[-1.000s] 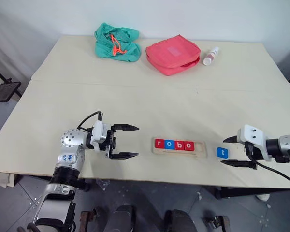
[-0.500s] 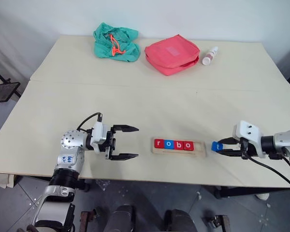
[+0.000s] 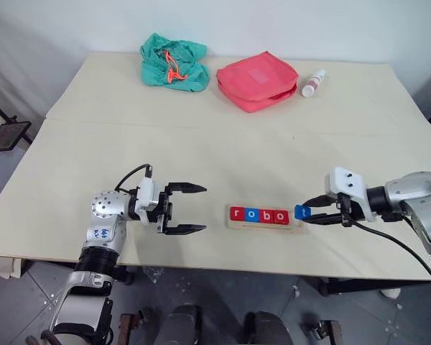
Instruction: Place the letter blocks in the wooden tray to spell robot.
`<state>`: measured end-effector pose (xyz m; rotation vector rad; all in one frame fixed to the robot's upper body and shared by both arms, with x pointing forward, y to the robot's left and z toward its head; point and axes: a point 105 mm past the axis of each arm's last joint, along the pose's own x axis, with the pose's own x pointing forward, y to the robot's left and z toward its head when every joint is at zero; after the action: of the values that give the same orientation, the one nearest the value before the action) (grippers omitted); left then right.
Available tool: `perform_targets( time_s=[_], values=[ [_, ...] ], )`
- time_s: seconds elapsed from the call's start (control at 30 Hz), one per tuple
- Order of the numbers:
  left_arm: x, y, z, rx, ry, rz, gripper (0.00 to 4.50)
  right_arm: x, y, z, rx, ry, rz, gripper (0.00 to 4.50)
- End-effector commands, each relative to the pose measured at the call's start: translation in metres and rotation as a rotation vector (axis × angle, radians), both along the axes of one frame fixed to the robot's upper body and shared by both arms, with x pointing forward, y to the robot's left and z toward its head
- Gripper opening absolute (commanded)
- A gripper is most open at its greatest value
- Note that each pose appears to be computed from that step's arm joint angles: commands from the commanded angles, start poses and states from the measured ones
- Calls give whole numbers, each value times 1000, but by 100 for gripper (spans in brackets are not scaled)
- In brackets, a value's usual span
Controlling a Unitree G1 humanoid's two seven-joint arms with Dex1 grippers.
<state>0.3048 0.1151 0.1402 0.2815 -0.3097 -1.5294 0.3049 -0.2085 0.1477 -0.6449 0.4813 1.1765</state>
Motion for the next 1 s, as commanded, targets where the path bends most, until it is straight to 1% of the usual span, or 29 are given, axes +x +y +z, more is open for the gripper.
perform_targets(
  time_s=[0.03,0.43,0.47,0.67,0.7,0.8,0.93,1.0],
  values=[
    [-2,4,5,-12,-34,16,450,3,4,1,-21,-11,37,145],
    [-3,3,4,-19,-33,31,450,9,6,-6,-43,-2,60,145],
    [-3,3,4,-19,-32,32,450,9,6,-5,-43,-3,60,216],
    [-2,3,4,-21,-33,32,450,5,10,2,-20,-11,75,422],
    [-2,2,4,-21,-33,32,450,4,10,5,-11,-20,71,448],
    [-2,2,4,-23,-34,31,450,4,11,11,15,-42,52,448],
    [-2,1,4,-26,-34,32,450,3,0,18,74,-59,-74,448],
    [-1,1,4,-27,-34,33,450,-2,-7,19,94,-65,-122,448]
  ],
)
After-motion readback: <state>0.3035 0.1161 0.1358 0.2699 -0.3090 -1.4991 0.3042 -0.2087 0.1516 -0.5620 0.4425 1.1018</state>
